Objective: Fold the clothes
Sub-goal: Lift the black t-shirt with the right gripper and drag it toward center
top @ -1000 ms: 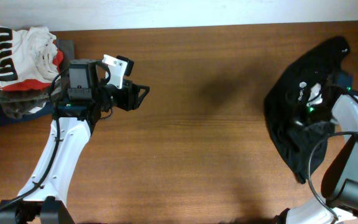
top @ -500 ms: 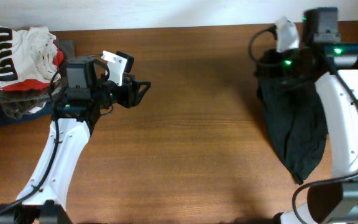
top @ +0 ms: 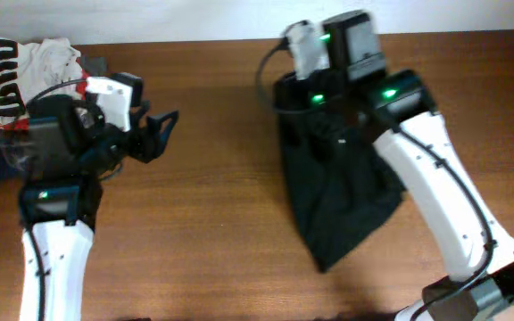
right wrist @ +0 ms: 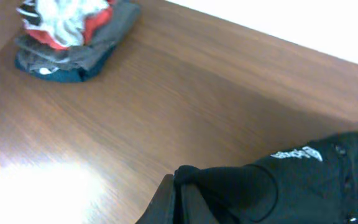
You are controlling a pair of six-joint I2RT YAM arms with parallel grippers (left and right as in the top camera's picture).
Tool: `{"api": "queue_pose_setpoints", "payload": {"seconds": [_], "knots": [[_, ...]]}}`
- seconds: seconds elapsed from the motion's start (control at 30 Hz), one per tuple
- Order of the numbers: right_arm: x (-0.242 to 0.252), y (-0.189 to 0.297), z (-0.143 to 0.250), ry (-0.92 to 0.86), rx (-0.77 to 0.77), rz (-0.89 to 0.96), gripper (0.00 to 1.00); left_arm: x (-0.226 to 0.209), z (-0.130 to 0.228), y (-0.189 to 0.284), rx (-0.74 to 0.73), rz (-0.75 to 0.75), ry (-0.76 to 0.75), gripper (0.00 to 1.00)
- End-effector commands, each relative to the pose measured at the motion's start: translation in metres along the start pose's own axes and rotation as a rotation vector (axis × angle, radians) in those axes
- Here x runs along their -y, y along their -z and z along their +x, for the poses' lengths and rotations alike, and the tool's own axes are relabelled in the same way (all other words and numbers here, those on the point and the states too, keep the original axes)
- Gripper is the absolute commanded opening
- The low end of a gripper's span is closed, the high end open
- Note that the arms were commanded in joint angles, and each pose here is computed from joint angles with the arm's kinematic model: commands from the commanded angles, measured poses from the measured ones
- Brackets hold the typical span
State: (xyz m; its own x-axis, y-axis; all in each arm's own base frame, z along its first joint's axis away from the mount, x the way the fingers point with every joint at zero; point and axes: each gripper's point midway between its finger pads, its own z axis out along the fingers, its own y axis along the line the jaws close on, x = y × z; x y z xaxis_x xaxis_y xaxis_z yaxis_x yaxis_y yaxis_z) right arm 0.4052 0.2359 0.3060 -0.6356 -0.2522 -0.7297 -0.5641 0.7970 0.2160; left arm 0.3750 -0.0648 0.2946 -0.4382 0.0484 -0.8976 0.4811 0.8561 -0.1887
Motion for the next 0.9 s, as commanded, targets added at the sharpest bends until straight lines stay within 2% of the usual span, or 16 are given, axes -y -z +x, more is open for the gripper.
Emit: {"api": "queue_pose_setpoints", "payload": {"seconds": [0.0, 0.17, 0.4, 0.7, 0.87], "knots": [[-0.028, -0.013, -0.014, 0.035, 0.045, 0.027, 0.04, -0.013, 0.000, 0.016, -0.005, -0.050, 0.038, 0.62], [-0.039, -0.034, -0.013, 0.018, 0.042, 0.013, 0.04, -0.019, 0.011, 0.019, -0.044, -0.065, 0.080, 0.61], [-0.045, -0.030, -0.030, 0.029, 0.099, -0.011, 0.04, -0.019, 0.012, 0.019, -0.047, -0.063, 0.068, 0.60], [-0.071, 0.064, -0.122, 0.127, 0.385, -0.018, 0.04, -0.015, 0.017, 0.019, -0.064, -0.046, 0.081, 0.58], [-0.071, 0.120, -0.149, 0.186, 0.494, 0.068, 0.04, 0.009, 0.019, 0.012, -0.080, 0.042, 0.064, 0.55]]}}
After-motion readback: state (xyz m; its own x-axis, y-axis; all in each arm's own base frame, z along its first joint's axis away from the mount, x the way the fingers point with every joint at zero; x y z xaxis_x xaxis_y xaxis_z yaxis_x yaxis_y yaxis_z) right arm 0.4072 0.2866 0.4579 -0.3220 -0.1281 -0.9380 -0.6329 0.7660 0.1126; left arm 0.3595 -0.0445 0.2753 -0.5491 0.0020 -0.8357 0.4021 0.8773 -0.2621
